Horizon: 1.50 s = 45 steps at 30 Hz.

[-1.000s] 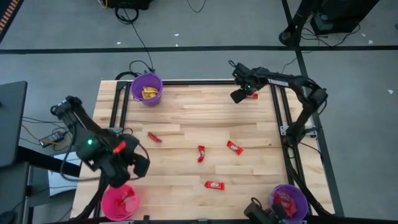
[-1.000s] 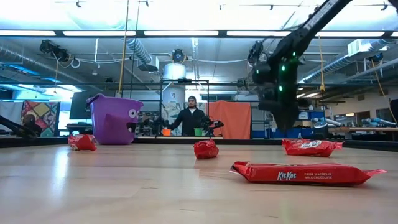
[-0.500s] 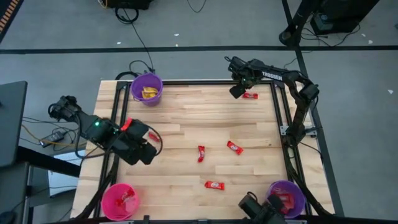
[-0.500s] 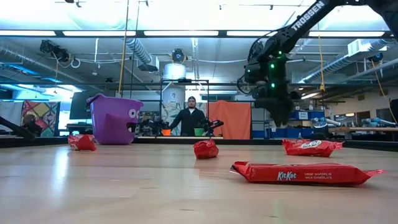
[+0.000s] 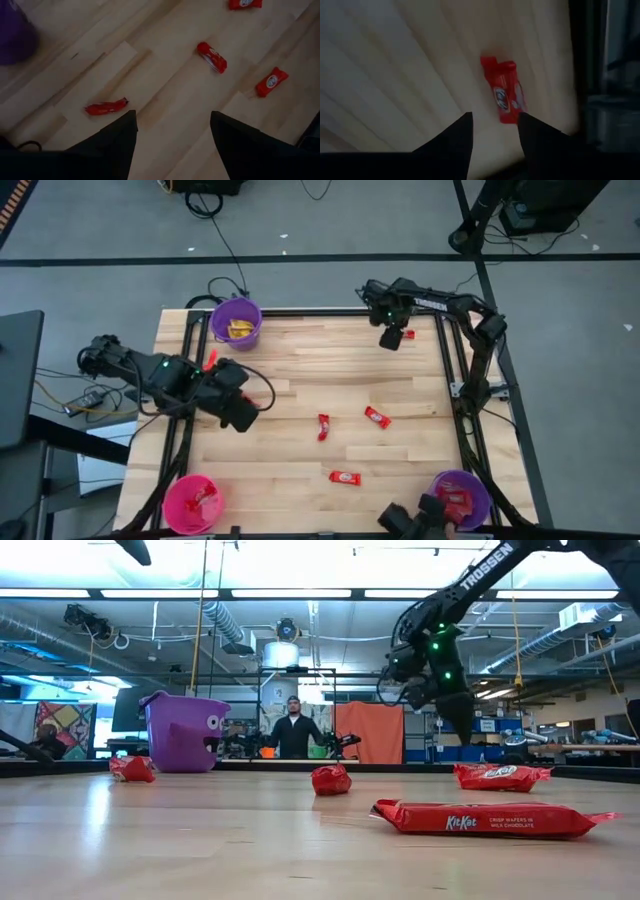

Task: Sort candy by brand, put in halloween buckets
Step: Put the red chocolate into the pink bucket

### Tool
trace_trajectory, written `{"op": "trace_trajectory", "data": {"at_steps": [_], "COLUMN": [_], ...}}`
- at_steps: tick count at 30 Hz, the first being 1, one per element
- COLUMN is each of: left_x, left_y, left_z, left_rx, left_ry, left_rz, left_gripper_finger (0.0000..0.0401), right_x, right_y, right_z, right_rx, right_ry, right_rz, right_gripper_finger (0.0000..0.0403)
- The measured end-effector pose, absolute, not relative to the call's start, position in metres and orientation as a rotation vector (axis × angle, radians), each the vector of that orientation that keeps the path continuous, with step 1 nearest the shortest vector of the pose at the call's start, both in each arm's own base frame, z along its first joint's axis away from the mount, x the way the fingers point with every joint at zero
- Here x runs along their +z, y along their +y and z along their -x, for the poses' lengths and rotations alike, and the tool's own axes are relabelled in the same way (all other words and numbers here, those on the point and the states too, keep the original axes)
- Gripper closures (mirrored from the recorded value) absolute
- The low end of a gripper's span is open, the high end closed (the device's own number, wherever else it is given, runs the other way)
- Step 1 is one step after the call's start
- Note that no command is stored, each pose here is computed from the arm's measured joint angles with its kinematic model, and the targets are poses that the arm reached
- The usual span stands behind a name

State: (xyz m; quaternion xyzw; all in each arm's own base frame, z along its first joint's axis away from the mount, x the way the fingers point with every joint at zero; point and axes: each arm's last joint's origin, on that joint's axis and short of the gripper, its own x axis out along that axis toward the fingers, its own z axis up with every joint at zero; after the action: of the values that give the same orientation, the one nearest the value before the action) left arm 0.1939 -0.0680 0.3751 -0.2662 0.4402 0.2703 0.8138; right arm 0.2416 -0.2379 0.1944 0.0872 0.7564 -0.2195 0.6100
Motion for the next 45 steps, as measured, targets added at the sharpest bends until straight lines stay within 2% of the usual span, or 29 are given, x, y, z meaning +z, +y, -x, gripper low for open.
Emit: {"op": "trace_trajectory", "data": {"at_steps": [5, 8, 16, 24, 32, 39, 45], "left_x": [0.375, 0.375, 0.376, 0.376, 0.375, 0.375, 0.375], "left_y": [-0.059, -0.053, -0.048, -0.045, -0.042, -0.041, -0.040], "left_z": [-0.197, -0.200, -0.204, -0.205, -0.206, -0.206, -0.206], "left_rx": [0.545, 0.538, 0.504, 0.488, 0.488, 0.481, 0.474], "left_ry": [0.979, 0.976, 0.991, 1.005, 1.014, 1.021, 1.024], "left_rz": [0.539, 0.533, 0.540, 0.557, 0.577, 0.581, 0.566], "left_gripper_finger": [0.0147, 0.0147, 0.0147, 0.0147, 0.0147, 0.0147, 0.0147], "right_x": [0.187, 0.172, 0.146, 0.151, 0.149, 0.153, 0.166], "right_y": [-0.227, -0.230, -0.248, -0.260, -0.262, -0.253, -0.249], "right_z": [-0.256, -0.262, -0.278, -0.289, -0.283, -0.276, -0.280], "right_rx": [-0.430, -0.395, -0.393, -0.358, -0.386, -0.415, -0.449], "right_ry": [1.879, 1.928, 2.053, 1.962, 2.044, 2.137, 2.078], "right_rz": [0.083, 0.140, 0.155, 0.062, 0.093, 0.022, 0.056], "right_gripper_finger": [0.0236, 0.0236, 0.0236, 0.0238, 0.0240, 0.0240, 0.0240]}}
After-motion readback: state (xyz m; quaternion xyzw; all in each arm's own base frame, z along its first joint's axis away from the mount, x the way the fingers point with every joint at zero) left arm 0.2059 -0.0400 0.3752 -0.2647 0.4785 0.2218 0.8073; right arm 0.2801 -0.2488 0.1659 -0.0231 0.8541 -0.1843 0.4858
